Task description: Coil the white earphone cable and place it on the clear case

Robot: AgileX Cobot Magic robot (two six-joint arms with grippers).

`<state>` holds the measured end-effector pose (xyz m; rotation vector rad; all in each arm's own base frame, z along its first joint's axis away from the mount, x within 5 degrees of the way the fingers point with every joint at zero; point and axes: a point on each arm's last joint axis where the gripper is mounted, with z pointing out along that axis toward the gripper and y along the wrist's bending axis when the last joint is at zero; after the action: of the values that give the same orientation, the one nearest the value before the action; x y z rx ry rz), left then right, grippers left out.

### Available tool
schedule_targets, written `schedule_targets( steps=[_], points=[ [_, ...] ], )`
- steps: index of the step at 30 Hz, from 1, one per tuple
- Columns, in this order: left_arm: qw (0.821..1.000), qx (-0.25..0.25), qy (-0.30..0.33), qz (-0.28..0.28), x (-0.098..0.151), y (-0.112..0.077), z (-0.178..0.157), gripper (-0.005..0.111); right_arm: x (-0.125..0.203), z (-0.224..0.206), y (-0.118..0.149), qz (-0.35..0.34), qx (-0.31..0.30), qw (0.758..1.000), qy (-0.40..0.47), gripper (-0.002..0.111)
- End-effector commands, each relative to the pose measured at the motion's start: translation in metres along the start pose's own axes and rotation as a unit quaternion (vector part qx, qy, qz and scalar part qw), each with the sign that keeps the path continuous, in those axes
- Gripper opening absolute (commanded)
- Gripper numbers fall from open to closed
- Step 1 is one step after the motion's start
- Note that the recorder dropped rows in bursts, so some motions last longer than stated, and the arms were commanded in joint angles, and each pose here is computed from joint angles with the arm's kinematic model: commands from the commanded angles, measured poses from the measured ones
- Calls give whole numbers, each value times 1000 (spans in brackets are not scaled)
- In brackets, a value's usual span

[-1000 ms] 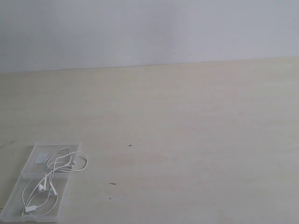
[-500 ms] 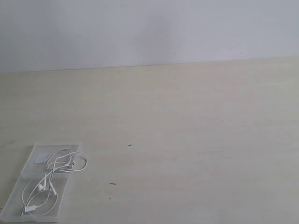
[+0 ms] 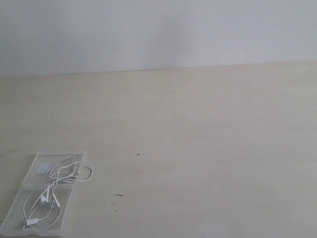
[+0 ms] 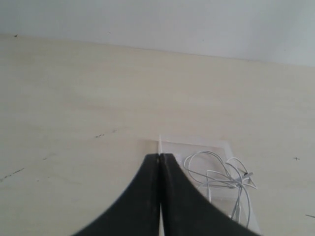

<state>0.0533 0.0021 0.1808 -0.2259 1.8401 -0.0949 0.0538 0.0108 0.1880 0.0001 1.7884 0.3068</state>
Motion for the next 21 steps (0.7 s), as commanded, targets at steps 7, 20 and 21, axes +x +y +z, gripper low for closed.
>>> schedule_targets(
  steps=[7, 20, 21],
  points=[
    [1000, -1, -5, -1, 0, 0, 0, 0, 0, 0, -4, -3, 31, 999, -9, 1],
    [1000, -1, -5, -1, 0, 0, 0, 0, 0, 0, -4, -3, 31, 999, -9, 1],
    [1000, -1, -5, -1, 0, 0, 0, 0, 0, 0, -4, -3, 31, 999, -9, 1]
  ],
)
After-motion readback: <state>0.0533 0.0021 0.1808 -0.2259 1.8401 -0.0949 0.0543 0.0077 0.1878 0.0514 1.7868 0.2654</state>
